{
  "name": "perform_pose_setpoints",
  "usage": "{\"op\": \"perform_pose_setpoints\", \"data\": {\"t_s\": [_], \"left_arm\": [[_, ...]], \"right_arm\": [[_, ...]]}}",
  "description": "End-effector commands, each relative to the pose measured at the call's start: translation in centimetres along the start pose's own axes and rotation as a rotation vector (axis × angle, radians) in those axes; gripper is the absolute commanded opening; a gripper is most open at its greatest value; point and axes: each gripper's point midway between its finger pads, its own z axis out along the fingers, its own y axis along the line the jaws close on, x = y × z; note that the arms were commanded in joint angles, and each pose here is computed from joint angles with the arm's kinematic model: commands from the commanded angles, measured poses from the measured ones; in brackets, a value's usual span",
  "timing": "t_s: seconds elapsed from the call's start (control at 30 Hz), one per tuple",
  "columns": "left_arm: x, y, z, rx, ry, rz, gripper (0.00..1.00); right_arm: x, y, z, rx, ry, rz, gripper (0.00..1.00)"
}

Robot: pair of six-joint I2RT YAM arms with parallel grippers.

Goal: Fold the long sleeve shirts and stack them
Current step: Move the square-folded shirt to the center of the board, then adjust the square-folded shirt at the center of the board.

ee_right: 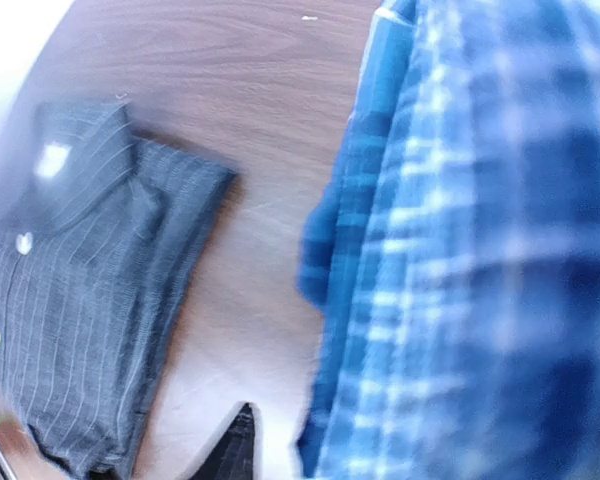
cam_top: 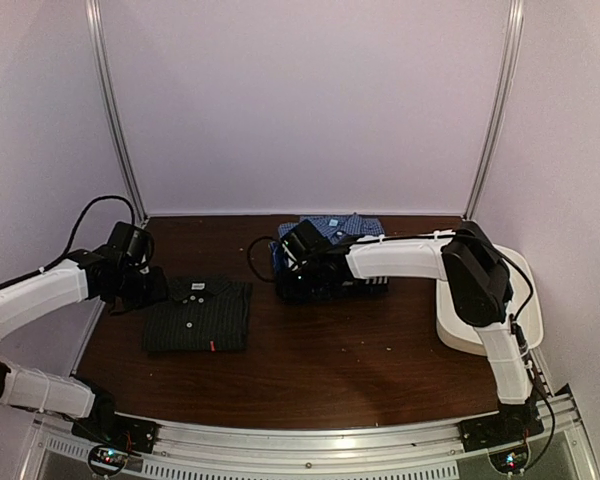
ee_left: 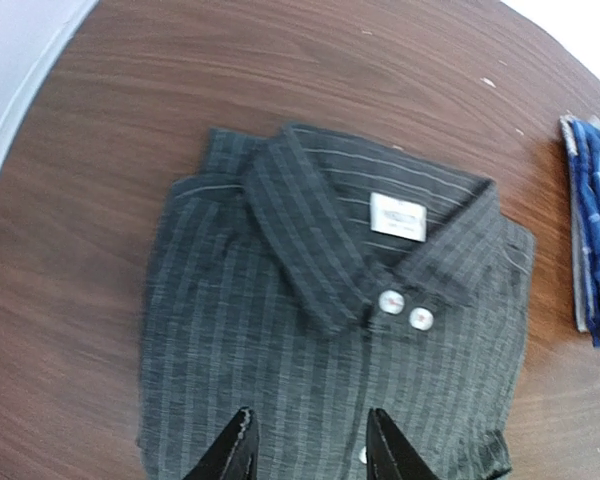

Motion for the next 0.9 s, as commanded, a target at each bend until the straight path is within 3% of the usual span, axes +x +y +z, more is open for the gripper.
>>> {"op": "perform_pose_setpoints", "data": {"t_s": [0.0, 0.17, 0.43, 0.6, 0.87], "left_arm": [[-0.7, 2.5, 0.2, -0.014, -0.006, -0.089, 0.38], [-1.1, 4.9, 0.7, -0.029, -0.002, -0.157, 0.38], [0.5, 6.6, 3.2, 0.025, 0.097, -0.250, 0.44], [1.7, 6.2, 4.8, 0.066, 0.138, -0.260, 0.54], [2.6, 6.2, 6.6, 0.081, 0.156, -0.270, 0.57]], "right_arm": [[-2.1, 4.6, -3.4, -0.144, -0.081, 0.011, 0.46], [-1.1, 7.0, -3.1, -0.198, -0.075, 0.013, 0.60], [0.8, 8.8, 0.0, -0.241, -0.033, 0.034, 0.62], [1.8, 8.4, 1.7, -0.230, -0.014, 0.043, 0.65], [2.7, 8.2, 4.1, -0.206, 0.010, 0.036, 0.66]]}}
